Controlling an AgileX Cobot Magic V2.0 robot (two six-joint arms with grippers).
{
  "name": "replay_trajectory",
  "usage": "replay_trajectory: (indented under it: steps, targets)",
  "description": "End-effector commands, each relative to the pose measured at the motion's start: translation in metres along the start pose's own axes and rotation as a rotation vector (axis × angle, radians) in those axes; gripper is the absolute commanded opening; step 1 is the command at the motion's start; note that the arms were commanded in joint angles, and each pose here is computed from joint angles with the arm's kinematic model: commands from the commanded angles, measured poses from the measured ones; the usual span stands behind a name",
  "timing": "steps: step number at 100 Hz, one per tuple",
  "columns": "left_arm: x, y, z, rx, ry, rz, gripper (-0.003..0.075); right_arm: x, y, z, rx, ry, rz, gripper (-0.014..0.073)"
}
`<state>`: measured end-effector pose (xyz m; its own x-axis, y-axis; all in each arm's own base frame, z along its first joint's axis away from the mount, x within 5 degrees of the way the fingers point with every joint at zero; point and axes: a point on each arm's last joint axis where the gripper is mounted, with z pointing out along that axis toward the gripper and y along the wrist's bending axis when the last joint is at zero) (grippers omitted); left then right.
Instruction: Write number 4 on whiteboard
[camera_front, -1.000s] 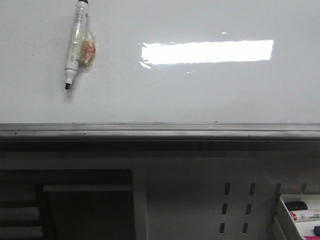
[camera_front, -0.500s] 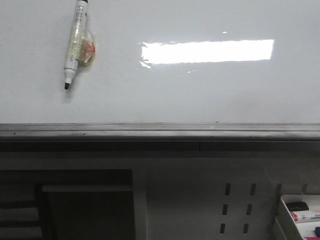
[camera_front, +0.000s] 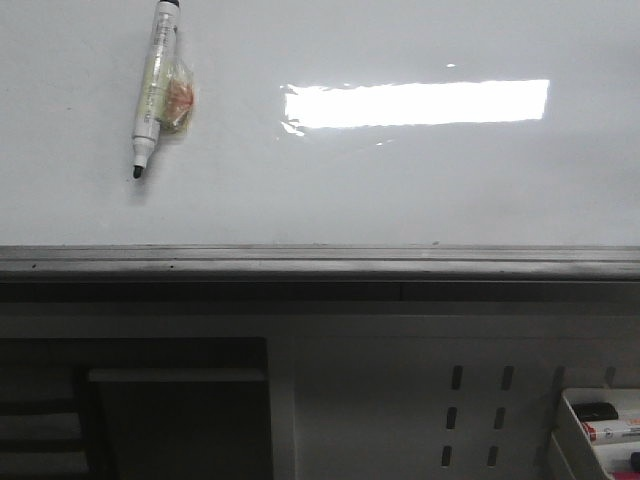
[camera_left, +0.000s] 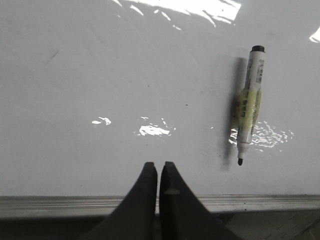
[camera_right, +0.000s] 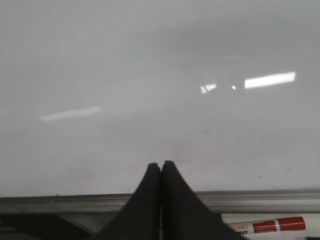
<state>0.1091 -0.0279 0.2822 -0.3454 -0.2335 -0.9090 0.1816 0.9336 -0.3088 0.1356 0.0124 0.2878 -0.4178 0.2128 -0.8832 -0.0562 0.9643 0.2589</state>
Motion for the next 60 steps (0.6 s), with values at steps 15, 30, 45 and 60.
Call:
replay_trajectory:
  steps: [15,30,45,60]
  targets:
    - [-0.034,-0.006,0.031,0.005,0.006,0.002,0.0200,-0.021,0.002,0.008,0.007,-0.028,-0.032,0.0243]
    - [-0.043,-0.016,0.054,0.086,0.064,0.009,0.0456,-0.022,0.002,0.008,0.006,-0.030,-0.034,0.0375]
    - [-0.045,-0.035,0.082,0.191,0.120,0.060,0.0429,-0.022,0.002,0.008,0.007,-0.032,-0.034,0.0375]
    - [-0.045,-0.050,0.110,0.236,0.184,0.073,0.0399,-0.022,0.002,0.008,0.007,-0.030,-0.034,0.0375]
